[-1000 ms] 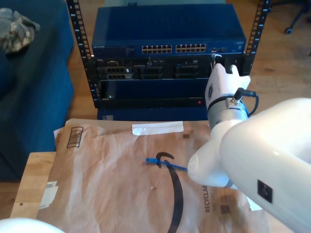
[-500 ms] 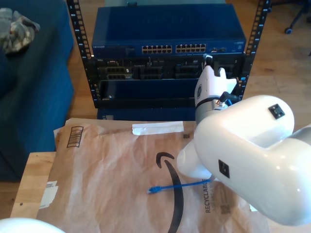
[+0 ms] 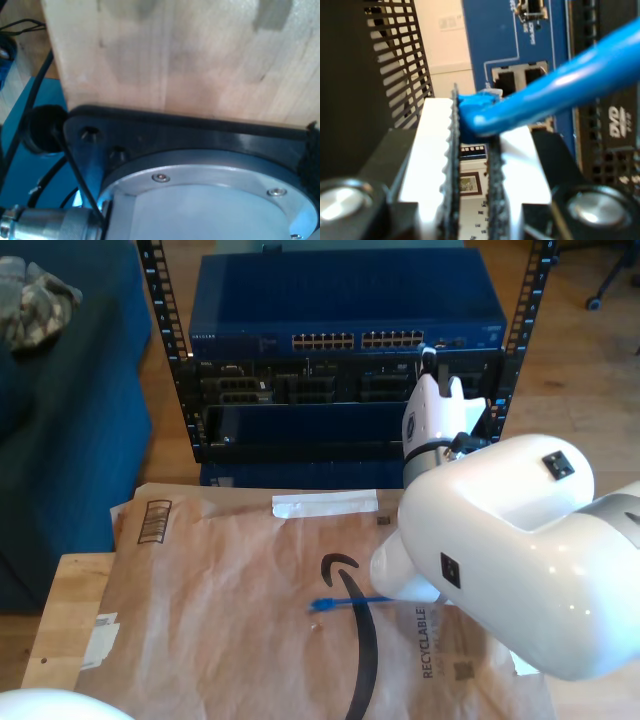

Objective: Grab the cable and plug it in

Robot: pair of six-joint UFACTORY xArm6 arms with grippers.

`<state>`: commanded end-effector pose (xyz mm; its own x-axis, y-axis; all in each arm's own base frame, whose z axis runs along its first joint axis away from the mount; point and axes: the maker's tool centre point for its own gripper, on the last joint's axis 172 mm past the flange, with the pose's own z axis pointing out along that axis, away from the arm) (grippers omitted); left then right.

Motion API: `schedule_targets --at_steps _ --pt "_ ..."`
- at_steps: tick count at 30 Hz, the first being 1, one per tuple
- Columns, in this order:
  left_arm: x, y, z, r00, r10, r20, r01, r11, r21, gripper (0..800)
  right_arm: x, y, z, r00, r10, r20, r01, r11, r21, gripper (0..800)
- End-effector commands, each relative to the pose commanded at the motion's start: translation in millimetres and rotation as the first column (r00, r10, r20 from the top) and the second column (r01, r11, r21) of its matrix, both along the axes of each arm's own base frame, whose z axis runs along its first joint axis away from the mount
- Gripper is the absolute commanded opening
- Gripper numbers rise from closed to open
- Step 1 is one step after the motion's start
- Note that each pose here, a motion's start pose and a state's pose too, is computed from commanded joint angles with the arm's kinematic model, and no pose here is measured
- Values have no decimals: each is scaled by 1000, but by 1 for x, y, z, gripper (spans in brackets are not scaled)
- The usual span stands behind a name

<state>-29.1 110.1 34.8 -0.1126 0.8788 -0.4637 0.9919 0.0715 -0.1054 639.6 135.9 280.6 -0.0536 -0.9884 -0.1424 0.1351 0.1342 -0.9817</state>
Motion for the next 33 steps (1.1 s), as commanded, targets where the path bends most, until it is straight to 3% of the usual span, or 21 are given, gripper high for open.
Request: schedule_targets --at_steps 24,33 --pt "0 0 0 1000 0 0 0 1000 0 800 12 -4 2 1000 12 8 -12 1000 -7 0" --pt "0 0 0 1000 0 0 0 1000 0 800 13 8 -2 998 55 -5 -55 998 -25 0"
